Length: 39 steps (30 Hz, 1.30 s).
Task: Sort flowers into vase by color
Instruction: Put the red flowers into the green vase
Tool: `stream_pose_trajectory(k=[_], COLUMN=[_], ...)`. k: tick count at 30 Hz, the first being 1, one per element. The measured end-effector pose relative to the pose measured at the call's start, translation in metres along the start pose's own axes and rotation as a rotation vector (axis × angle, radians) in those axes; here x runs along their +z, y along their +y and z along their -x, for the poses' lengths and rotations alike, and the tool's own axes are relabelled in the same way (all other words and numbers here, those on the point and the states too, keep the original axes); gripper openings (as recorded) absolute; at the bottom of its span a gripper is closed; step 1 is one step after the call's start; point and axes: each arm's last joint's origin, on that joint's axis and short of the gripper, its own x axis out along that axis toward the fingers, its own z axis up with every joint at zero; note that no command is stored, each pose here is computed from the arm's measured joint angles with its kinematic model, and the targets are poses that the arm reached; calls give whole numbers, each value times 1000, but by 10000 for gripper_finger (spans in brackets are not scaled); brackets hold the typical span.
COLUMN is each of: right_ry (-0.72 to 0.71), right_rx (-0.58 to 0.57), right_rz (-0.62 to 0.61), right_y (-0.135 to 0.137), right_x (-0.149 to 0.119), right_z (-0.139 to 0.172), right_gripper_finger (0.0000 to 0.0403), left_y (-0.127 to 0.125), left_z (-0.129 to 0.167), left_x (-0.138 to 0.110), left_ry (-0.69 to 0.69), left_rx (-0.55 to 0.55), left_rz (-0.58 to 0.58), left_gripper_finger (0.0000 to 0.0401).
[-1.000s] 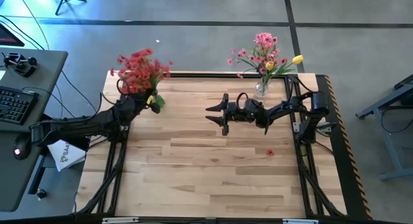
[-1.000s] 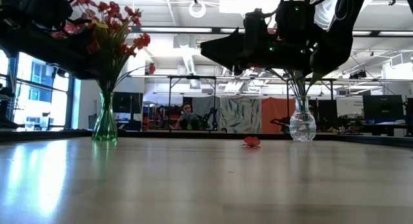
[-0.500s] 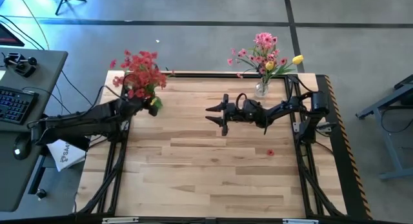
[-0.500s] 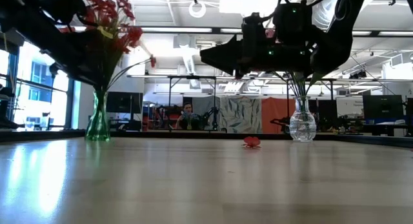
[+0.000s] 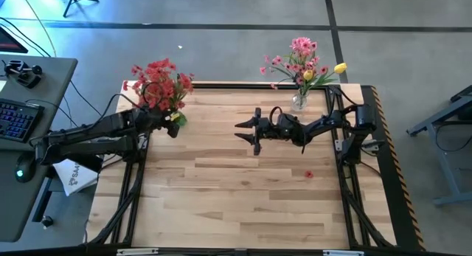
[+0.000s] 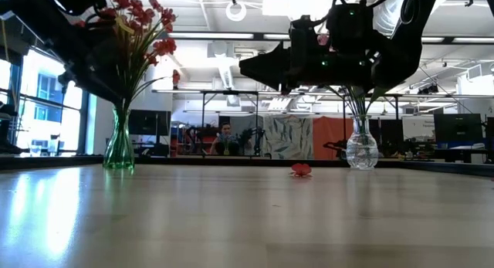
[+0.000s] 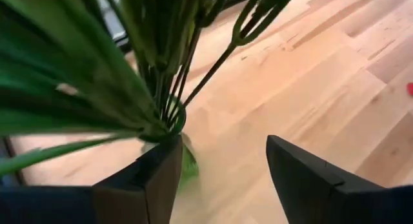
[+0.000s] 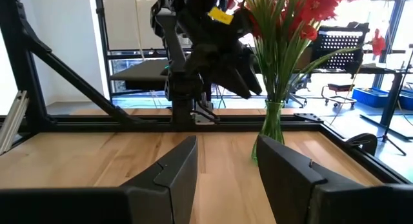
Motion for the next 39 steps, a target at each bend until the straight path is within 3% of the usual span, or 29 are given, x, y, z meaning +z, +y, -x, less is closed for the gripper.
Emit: stream_pose_trajectory(k=[6, 17, 23, 26, 30, 35, 39], right_ry=[3, 3, 29, 62, 86, 85, 84], right_rx=[-2, -3, -1, 0, 3, 19, 19], right_rz=[0, 0, 12, 9, 21, 39, 46], right_y=[-1, -1, -1, 0, 0, 0, 0], right_x=[0, 0, -3, -6, -8, -8, -8], right_z=[0, 0, 0, 0, 0, 0, 1], right_gripper_finger=[155, 155, 155, 155, 155, 155, 155], left_y=[2, -9, -22, -26, -32, -42, -48], left_z=[14, 20, -7, -18, -27, -33, -29], left_x=[6, 23, -2, -20, -39, -50, -47], left_ry=[89, 335, 463, 454, 334, 151, 143], left_rx=[-18, -78, 50, 140, 187, 149, 112], left_rz=[-2, 49, 146, 174, 232, 227, 142], left_gripper_finger=[222, 194, 176, 168, 159, 152, 151])
